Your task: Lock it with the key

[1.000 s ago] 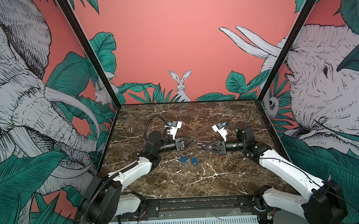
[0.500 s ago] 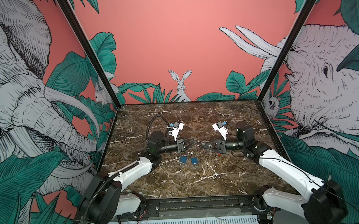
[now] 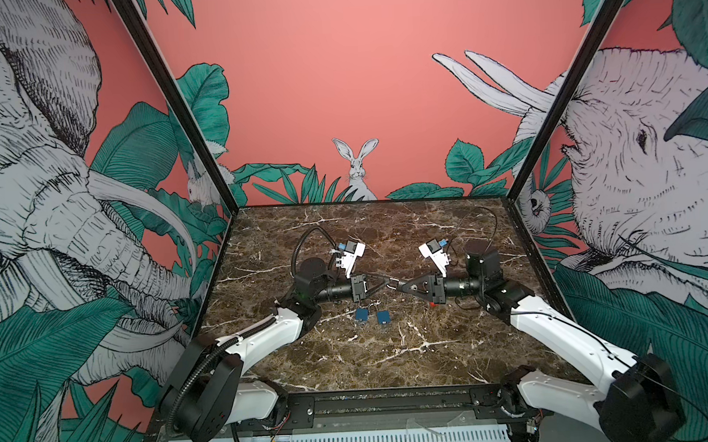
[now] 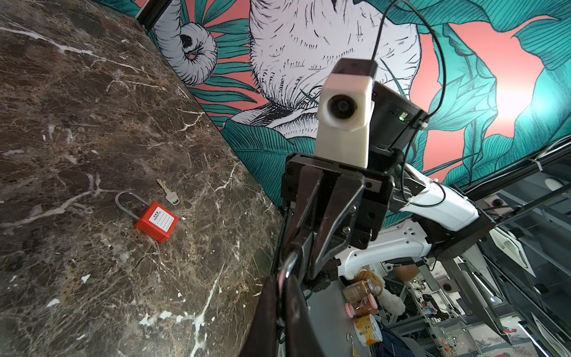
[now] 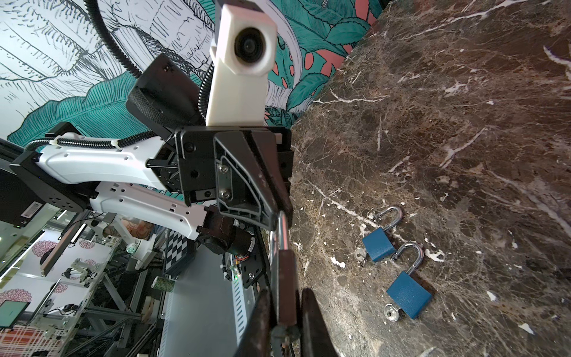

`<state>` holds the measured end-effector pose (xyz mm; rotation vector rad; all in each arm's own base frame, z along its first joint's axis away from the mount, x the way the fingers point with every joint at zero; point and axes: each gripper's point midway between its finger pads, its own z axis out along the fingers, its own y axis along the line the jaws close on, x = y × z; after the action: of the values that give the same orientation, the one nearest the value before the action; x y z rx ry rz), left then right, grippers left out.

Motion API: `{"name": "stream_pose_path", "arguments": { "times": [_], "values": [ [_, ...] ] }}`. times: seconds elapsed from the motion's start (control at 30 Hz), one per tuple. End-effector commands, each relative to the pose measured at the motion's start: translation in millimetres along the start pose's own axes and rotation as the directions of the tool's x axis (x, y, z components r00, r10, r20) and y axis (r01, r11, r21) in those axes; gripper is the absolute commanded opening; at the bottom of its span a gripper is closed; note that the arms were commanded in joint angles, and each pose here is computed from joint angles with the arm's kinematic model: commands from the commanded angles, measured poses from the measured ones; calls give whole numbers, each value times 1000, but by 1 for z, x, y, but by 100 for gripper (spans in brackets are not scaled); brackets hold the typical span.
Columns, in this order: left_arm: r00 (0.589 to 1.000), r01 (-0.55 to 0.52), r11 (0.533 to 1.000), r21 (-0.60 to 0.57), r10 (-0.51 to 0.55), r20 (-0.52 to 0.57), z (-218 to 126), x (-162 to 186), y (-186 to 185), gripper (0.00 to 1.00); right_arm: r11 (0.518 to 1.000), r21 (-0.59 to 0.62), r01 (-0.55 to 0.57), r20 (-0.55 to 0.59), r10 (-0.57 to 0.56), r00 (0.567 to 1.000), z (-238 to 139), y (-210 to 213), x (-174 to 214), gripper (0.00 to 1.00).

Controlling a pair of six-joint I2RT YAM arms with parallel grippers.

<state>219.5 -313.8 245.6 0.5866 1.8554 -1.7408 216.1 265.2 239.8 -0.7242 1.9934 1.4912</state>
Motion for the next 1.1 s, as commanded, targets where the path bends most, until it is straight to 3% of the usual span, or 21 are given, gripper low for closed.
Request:
{"name": "stream_pose_path", "arguments": {
  "times": [0.0,0.27,1.07],
  "values": [
    [999,-43,998,40,43,-1,2,-4,-14,0,998,-55,27,34,-25,999,2,6,-9,0],
    [999,-45,997,58,45,14,1,-2,-16,0,987,-155,36,41,-30,999,5,16,-10,0],
    [997,-76,995,58,75,19,1,4,-13,0,975,-217,37,63,-24,998,3,28,-17,0]
  ]
}}
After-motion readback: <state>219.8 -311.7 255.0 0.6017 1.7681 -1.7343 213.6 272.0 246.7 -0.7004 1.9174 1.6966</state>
